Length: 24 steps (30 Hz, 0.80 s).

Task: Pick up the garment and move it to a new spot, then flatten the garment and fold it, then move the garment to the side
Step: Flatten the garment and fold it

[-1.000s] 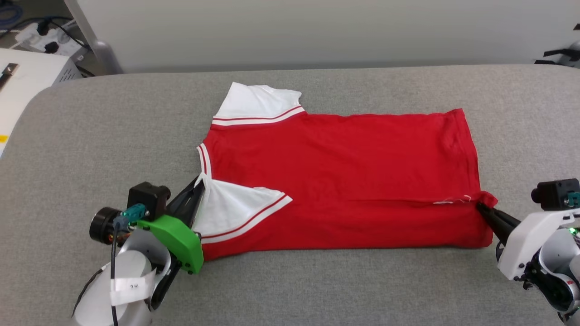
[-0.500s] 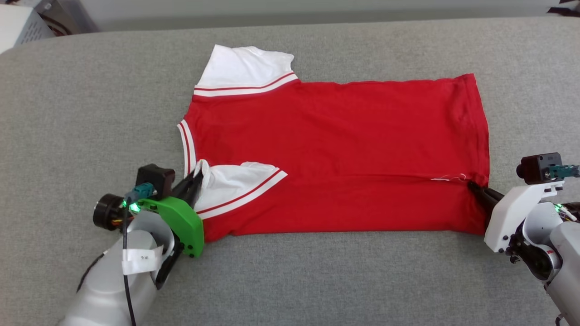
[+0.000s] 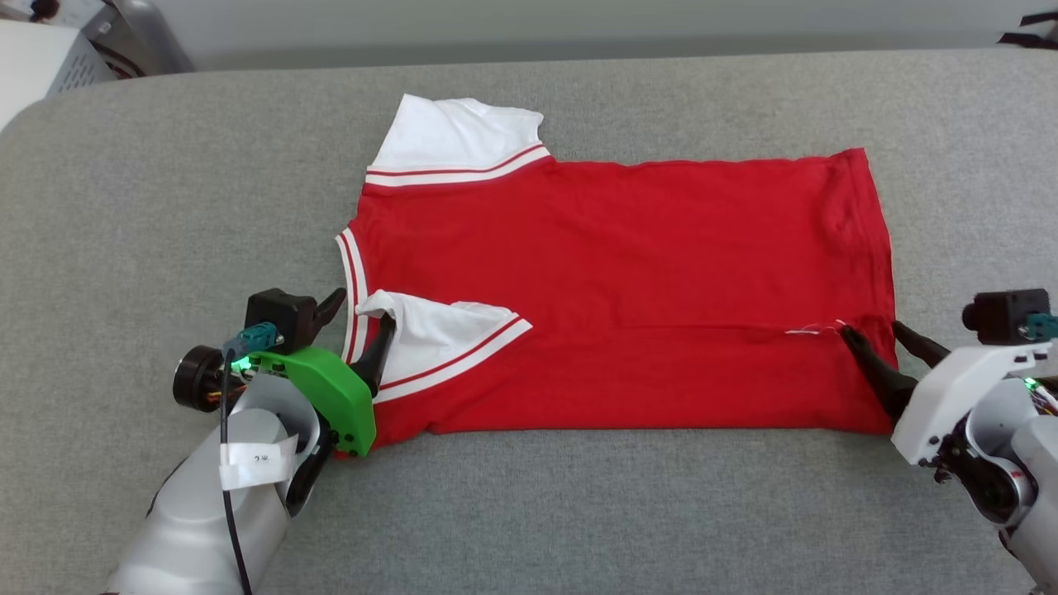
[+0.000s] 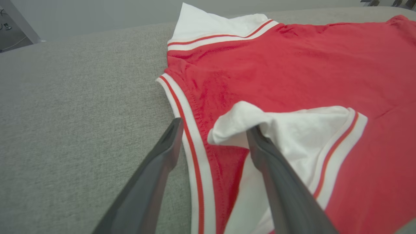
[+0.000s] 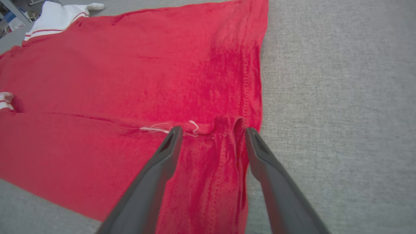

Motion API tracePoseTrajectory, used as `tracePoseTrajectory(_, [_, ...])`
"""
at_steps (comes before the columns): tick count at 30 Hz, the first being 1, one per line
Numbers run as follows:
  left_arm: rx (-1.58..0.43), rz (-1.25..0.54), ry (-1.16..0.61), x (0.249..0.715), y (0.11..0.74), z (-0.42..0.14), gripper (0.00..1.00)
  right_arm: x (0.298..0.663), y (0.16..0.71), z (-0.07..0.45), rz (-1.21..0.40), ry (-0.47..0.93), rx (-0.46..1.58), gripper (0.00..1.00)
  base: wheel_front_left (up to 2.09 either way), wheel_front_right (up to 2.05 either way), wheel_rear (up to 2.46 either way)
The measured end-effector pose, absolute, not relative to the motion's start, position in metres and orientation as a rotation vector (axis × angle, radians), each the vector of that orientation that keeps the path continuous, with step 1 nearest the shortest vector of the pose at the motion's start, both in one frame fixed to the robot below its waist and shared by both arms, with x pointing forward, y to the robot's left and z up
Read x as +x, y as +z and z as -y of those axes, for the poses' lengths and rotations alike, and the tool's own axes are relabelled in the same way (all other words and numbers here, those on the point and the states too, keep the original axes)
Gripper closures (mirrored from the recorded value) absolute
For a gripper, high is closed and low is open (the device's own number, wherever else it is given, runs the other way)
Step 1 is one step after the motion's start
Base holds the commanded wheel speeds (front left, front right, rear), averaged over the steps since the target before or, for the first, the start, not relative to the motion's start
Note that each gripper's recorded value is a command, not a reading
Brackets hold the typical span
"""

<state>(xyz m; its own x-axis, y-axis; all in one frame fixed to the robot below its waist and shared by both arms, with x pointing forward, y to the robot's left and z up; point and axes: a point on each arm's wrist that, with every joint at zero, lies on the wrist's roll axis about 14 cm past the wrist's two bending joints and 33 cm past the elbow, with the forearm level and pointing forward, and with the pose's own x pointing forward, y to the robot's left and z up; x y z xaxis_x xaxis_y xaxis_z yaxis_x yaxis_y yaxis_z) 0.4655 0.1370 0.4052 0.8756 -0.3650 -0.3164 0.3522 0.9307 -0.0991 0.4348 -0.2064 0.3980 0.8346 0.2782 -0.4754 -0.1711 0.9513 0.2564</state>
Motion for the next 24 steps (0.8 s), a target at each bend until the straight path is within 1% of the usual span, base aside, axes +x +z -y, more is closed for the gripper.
tracePoseTrajectory(6, [-0.020, -0.253, -0.358, 0.464, 0.435, -0.149, 0.00, 0.423, 0.424, 0.217, -0.436, 0.241, 0.219, 0.00, 0.00, 0.00, 0.00])
tracePoseTrajectory(12, [0.008, -0.188, -0.352, 0.457, 0.460, -0.160, 0.00, 0.420, 0.460, 0.228, -0.301, 0.229, 0.224, 0.00, 0.00, 0.00, 0.00])
tracePoseTrajectory(14, [0.012, -0.178, -0.362, 0.456, 0.467, -0.160, 0.00, 0.418, 0.466, 0.228, -0.282, 0.231, 0.216, 0.00, 0.00, 0.00, 0.00])
tracePoseTrajectory(20, [-0.006, -0.242, -0.412, 0.457, 0.497, -0.157, 0.00, 0.415, 0.477, 0.224, -0.251, 0.241, 0.194, 0.00, 0.00, 0.00, 0.00])
tracePoseTrajectory(24, [0.022, -0.395, -0.440, 0.455, 0.501, -0.163, 0.00, 0.414, 0.477, 0.217, -0.266, 0.255, 0.182, 0.00, 0.00, 0.00, 0.00])
